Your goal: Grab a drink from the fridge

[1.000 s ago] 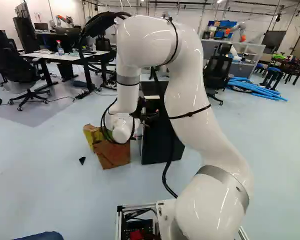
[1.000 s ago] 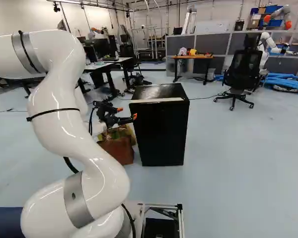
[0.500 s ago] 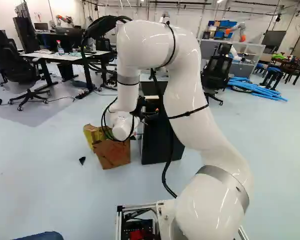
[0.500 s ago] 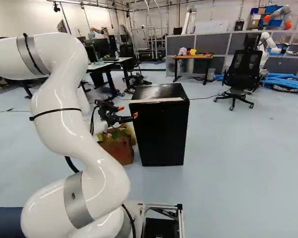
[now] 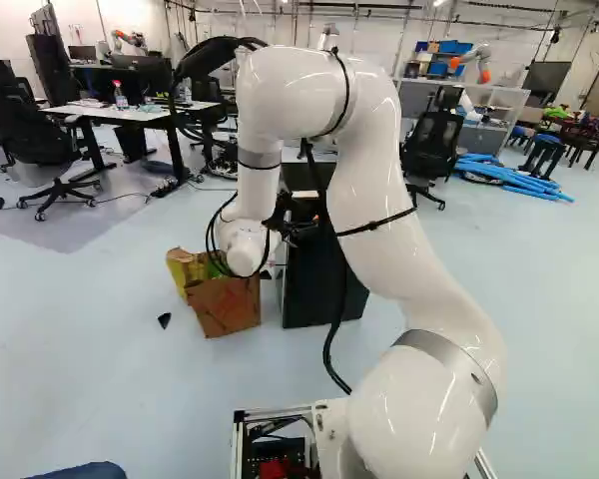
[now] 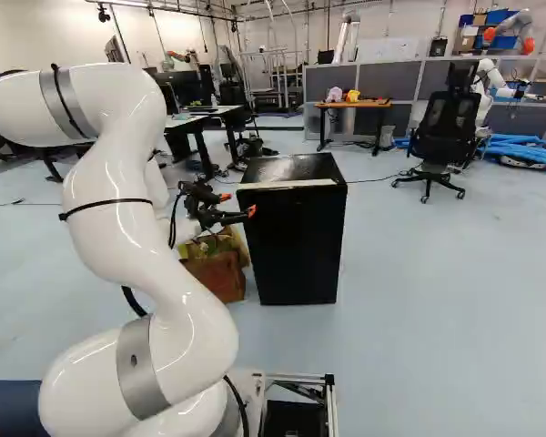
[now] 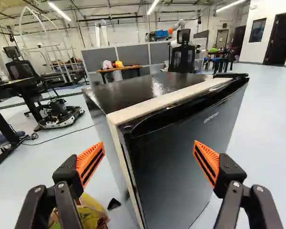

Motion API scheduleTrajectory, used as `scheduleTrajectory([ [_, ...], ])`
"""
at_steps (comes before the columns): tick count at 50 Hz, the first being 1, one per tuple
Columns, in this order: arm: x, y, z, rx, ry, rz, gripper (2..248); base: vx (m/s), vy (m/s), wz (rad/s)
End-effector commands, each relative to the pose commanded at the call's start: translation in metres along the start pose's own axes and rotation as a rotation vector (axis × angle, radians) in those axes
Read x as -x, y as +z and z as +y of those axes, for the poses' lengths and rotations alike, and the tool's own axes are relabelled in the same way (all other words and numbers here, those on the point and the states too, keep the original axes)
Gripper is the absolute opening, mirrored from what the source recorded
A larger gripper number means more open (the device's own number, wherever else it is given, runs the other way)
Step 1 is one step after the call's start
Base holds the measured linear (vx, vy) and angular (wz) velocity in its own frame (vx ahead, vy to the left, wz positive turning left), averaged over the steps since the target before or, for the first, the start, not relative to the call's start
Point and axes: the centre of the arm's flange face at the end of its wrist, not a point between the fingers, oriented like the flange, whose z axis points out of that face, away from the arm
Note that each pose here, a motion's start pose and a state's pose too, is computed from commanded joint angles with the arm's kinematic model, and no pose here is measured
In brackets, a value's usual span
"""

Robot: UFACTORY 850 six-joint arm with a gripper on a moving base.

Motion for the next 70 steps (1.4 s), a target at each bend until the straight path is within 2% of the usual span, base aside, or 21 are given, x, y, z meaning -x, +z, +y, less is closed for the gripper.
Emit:
scheduleTrajectory([
  [53, -0.004, 0.023, 0.013, 0.053, 0.011, 0.008, 247, 0.0, 0.0, 0.0],
  [70, -0.004, 0.023, 0.016, 0.056, 0.008, 0.006, 247, 0.0, 0.0, 0.0],
])
